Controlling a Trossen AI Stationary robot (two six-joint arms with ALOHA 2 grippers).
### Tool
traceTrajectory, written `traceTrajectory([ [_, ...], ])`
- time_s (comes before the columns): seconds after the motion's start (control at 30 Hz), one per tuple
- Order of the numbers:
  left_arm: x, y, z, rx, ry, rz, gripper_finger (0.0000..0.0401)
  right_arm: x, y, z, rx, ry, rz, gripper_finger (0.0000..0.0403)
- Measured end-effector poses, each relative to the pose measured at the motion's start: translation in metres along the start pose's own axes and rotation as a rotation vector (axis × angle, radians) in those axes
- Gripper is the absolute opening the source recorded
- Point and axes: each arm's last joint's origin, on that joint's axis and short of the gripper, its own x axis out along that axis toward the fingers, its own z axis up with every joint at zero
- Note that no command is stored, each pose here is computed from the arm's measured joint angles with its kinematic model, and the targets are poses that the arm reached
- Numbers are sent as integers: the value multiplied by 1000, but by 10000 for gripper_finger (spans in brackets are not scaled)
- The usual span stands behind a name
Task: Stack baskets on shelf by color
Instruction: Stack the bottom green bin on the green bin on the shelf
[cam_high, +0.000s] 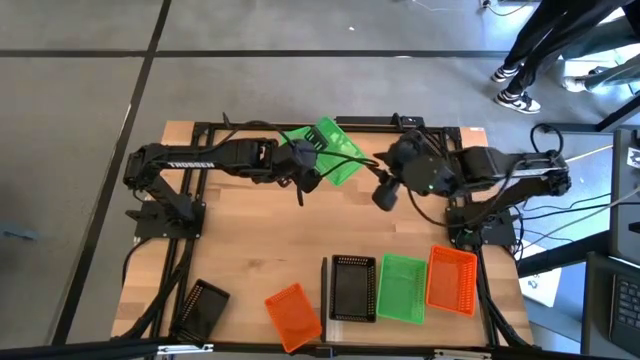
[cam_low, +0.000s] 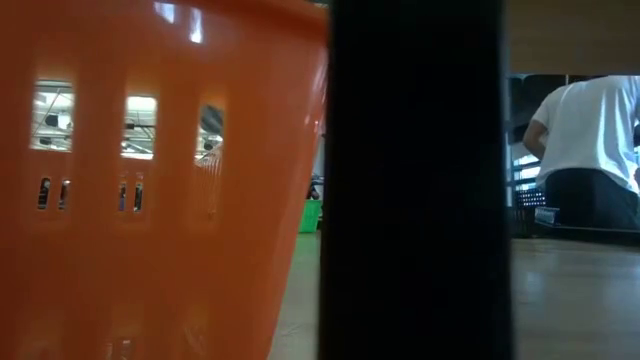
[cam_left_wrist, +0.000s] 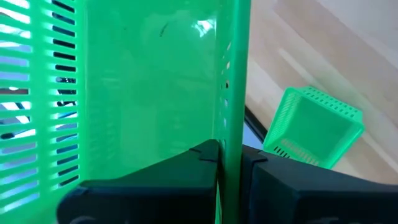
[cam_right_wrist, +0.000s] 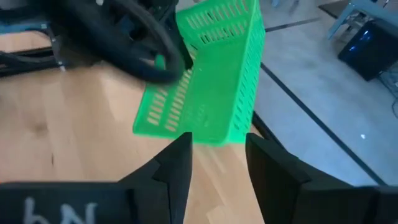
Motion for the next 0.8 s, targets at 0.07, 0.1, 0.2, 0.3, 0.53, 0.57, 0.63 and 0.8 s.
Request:
traceTrajectory([
  [0.07, 0, 0, 0, 0, 0, 0, 0, 6, 0, 3, -3, -3, 11, 148],
  [0.1, 0, 0, 0, 0, 0, 0, 0, 9, -1, 4, -3, -4, 10, 148],
  [0.2, 0, 0, 0, 0, -1, 0, 0, 16, -3, 6, -4, -2, 2, 148],
  [0.3, 0, 0, 0, -1, -1, 1, 0, 23, -6, 7, 12, 13, 10, 148],
  [0.53, -3, 2, 5, -10, -18, 25, 0, 44, -16, 8, 7, 55, -36, 148],
  [0.57, -3, 2, 5, -10, -21, 27, 0, 48, -17, 8, 3, 62, -45, 148],
  [0.63, -5, 1, 8, -5, -29, 29, 0, 54, -20, 8, -8, 76, -61, 146],
  [0.8, -6, 1, 9, -6, -34, 33, 0, 65, -23, 8, -7, 109, -39, 103],
])
